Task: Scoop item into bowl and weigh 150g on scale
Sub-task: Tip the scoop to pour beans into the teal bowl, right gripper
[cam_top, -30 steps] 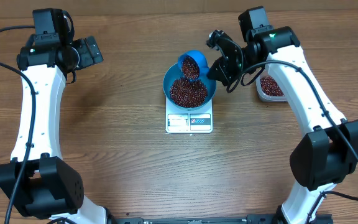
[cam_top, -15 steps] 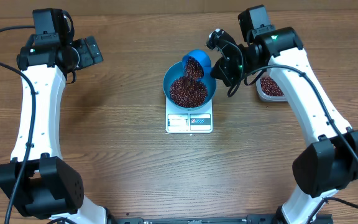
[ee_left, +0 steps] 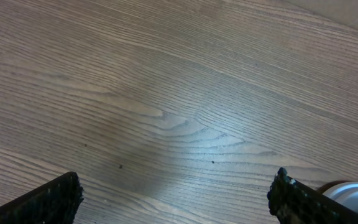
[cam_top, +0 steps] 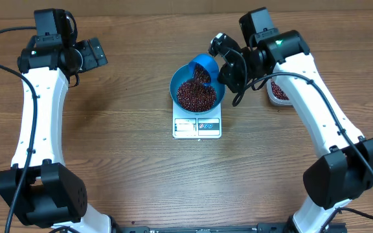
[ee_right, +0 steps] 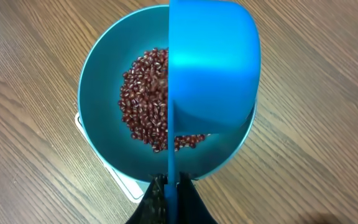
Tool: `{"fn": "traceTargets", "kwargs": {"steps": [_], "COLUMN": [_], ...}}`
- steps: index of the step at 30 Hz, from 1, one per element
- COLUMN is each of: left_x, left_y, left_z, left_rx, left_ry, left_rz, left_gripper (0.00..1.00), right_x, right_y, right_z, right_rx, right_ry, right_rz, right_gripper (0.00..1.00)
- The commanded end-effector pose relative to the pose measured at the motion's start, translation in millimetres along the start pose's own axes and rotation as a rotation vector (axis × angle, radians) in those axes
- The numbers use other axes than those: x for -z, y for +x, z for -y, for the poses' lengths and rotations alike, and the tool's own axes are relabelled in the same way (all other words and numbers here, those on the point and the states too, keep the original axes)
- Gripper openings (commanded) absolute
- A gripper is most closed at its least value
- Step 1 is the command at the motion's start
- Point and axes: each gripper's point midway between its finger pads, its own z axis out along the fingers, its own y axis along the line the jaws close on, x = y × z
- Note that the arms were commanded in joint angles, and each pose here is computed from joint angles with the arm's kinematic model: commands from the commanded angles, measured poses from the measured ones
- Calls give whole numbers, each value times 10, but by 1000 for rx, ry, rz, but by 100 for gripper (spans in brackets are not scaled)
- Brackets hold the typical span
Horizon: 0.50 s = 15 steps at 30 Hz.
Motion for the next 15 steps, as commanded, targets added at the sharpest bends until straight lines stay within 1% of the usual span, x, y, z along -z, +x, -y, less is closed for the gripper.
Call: {"fn": "traceTargets", "kwargs": {"steps": [1, 15], "left_x": [-20, -20], "left_y": [-1, -1], "left_z": [46, 47], "left_rx": [-4, -4], "left_ry": [8, 8], "left_rz": [-2, -2], "left_gripper": [100, 100], "right_x": [269, 277], "right_y": [-193, -237], "right_z": [-11, 71], "right_rx": [44, 61], "right_ry": [50, 94], "right_rz": [75, 86], "right_gripper": [4, 4]}}
